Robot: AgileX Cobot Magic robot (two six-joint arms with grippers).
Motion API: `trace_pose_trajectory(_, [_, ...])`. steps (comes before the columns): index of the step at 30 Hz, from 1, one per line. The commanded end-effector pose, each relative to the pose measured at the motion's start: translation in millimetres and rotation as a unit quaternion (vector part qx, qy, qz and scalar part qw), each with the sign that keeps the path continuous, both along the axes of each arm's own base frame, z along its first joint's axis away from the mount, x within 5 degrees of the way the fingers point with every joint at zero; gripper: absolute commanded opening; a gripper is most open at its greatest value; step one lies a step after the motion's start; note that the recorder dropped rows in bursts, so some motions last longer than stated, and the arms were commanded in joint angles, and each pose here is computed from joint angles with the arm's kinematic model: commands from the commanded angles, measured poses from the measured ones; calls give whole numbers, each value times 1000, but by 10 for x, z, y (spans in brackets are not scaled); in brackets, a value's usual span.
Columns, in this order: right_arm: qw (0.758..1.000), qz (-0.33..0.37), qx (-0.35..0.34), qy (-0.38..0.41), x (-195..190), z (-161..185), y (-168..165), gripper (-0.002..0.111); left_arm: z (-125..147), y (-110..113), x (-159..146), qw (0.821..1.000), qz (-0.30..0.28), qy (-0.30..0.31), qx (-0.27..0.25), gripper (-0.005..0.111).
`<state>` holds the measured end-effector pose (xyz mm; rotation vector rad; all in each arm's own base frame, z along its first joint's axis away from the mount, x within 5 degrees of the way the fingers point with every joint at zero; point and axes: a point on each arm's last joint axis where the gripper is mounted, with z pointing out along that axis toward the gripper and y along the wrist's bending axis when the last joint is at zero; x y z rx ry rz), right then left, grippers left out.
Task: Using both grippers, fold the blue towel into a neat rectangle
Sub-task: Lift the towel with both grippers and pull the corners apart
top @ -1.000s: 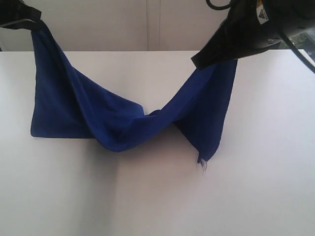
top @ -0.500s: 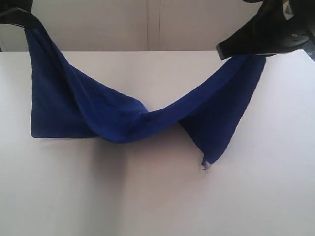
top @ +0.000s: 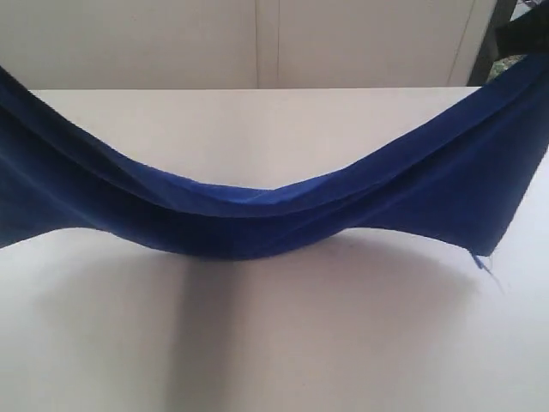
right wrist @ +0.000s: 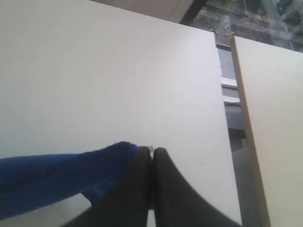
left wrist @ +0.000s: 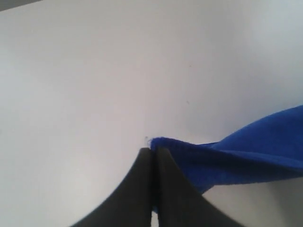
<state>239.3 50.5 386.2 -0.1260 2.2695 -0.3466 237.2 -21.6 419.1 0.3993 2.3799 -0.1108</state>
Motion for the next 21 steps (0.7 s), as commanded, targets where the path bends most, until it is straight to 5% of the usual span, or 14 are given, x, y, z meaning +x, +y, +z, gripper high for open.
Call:
trace_pose_trajectory(1, [999, -29, -13, -6, -29, 49, -129, 0, -50, 56, -216, 999, 34, 19, 8, 0])
trace_pose_trajectory(10, [999, -48, 16, -1, -265, 151, -207, 0, -127, 58, -621, 999, 44, 19, -7, 0])
trace_pose_trajectory(21, [996, -27, 81, -12, -1059, 426, -403, 0, 88, 42, -1552, 998, 48, -3, -40, 0])
